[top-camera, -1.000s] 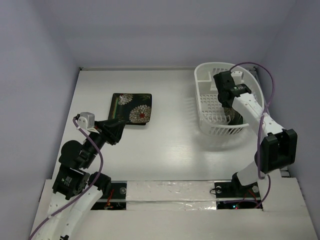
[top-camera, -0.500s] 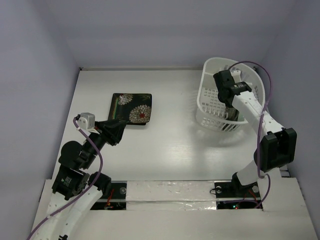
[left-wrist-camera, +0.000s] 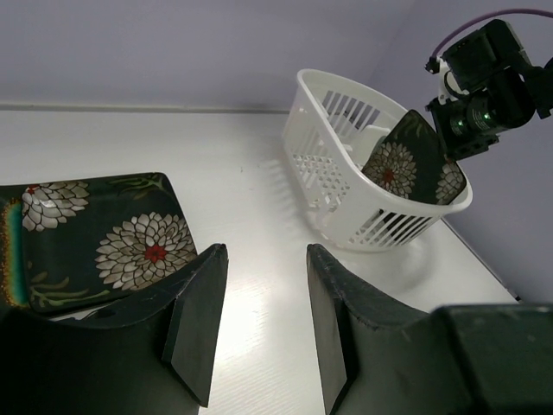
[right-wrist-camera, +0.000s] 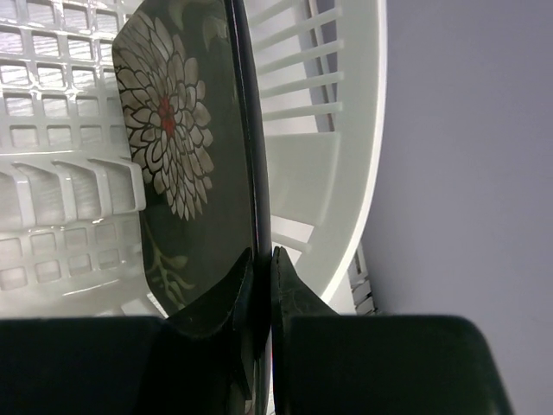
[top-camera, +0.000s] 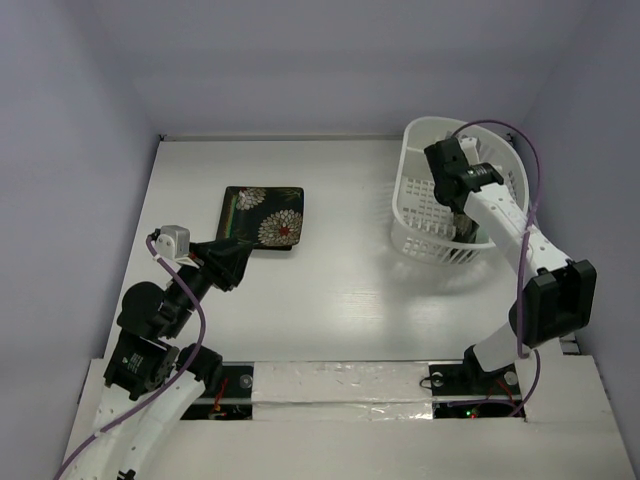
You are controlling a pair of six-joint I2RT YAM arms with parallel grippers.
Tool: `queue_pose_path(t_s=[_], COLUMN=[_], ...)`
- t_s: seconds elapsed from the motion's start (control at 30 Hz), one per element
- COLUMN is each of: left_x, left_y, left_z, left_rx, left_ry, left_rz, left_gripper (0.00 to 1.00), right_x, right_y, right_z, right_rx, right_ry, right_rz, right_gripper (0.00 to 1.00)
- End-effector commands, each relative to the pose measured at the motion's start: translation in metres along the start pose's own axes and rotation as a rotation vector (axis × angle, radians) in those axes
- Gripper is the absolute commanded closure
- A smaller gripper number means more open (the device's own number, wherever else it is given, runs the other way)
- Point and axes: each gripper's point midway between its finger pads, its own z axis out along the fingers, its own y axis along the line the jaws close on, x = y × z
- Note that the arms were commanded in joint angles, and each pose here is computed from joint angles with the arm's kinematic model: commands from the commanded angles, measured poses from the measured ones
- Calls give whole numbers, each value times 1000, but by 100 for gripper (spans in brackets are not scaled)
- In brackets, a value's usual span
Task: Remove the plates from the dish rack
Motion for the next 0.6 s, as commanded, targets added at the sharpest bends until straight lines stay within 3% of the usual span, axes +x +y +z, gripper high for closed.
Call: queue_pose_path(t_s=[0.0, 0.23, 0.57], left_x=[-26, -26, -23], left_y=[-11, -11, -10], left_z=[-2, -2, 1], left_rx=[32, 32, 28], left_ry=[-74, -74, -64], left_rz=[15, 13, 13], left_gripper=[61, 61, 61], right_x=[-53, -62, -89], right_y=[-40, -33, -84], right_z=[-45, -66, -126], right_rx=[55, 67, 96], right_ry=[-205, -232, -338], right_rz=[149, 59, 235], right_gripper=[100, 100, 100])
